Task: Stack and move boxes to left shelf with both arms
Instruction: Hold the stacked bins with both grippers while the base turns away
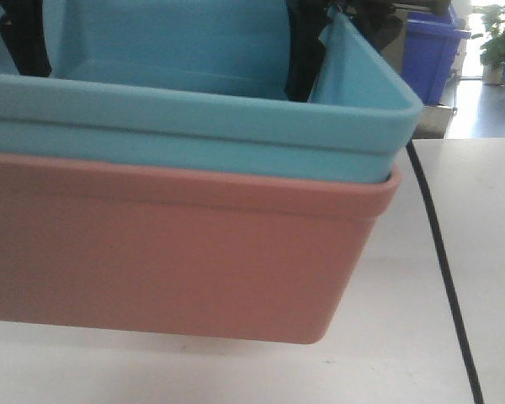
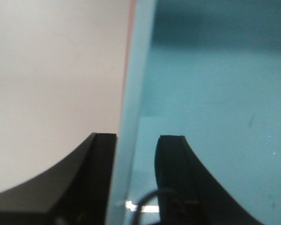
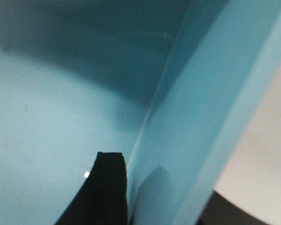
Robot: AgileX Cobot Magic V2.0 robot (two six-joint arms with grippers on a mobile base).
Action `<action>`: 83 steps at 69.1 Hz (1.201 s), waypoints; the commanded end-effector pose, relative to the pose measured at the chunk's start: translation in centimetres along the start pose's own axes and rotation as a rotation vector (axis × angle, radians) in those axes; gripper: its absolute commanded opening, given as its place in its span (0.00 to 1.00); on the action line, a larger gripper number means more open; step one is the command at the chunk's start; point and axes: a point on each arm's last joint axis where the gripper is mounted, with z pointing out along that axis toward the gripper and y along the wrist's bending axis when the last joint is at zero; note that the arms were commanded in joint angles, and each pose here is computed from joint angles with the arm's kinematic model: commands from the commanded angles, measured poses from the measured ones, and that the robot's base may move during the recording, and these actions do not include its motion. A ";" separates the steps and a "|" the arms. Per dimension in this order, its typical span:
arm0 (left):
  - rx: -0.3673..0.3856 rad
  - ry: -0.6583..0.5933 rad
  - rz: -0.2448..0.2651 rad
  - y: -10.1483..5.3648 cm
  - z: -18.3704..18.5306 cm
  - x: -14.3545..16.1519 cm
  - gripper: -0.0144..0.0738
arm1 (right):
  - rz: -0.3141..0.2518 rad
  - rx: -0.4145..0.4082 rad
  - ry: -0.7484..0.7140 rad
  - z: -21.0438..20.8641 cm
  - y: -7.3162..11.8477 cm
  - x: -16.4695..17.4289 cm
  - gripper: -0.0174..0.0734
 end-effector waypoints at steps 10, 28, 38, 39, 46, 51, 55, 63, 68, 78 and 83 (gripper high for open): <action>0.159 -0.092 0.053 -1.3 -3.6 -0.1 0.16 | -0.023 -0.002 -0.214 -2.6 -0.4 -1.9 0.25; 0.159 -0.092 0.053 -1.3 -3.6 -0.1 0.16 | -0.023 -0.002 -0.215 -2.6 -0.4 -1.9 0.25; 0.159 -0.092 0.053 -1.3 -3.6 -0.1 0.16 | -0.023 -0.002 -0.215 -2.6 -0.4 -1.9 0.25; 0.159 -0.092 0.053 -1.3 -3.6 -0.1 0.16 | -0.023 -0.002 -0.215 -2.6 -0.4 -1.9 0.25; 0.159 -0.092 0.053 -1.3 -3.6 -0.1 0.16 | -0.023 -0.002 -0.215 -2.6 -0.4 -1.9 0.25; 0.159 -0.092 0.053 -1.3 -3.6 -0.1 0.16 | -0.023 -0.002 -0.215 -2.6 -0.4 -1.9 0.25; 0.159 -0.092 0.053 -1.3 -3.6 -0.1 0.16 | -0.023 -0.002 -0.215 -2.6 -0.4 -1.9 0.25; 0.159 -0.092 0.053 -1.3 -3.6 -0.1 0.16 | -0.023 -0.002 -0.215 -2.6 -0.4 -1.9 0.25; 0.159 -0.092 0.053 -1.3 -3.6 -0.1 0.16 | -0.023 -0.002 -0.215 -2.6 -0.4 -1.9 0.25; 0.159 -0.092 0.053 -1.3 -3.6 -0.1 0.16 | -0.023 -0.002 -0.215 -2.6 -0.4 -1.9 0.25; 0.159 -0.092 0.053 -1.3 -3.6 -0.1 0.16 | -0.023 -0.003 -0.216 -2.6 -0.4 -1.9 0.25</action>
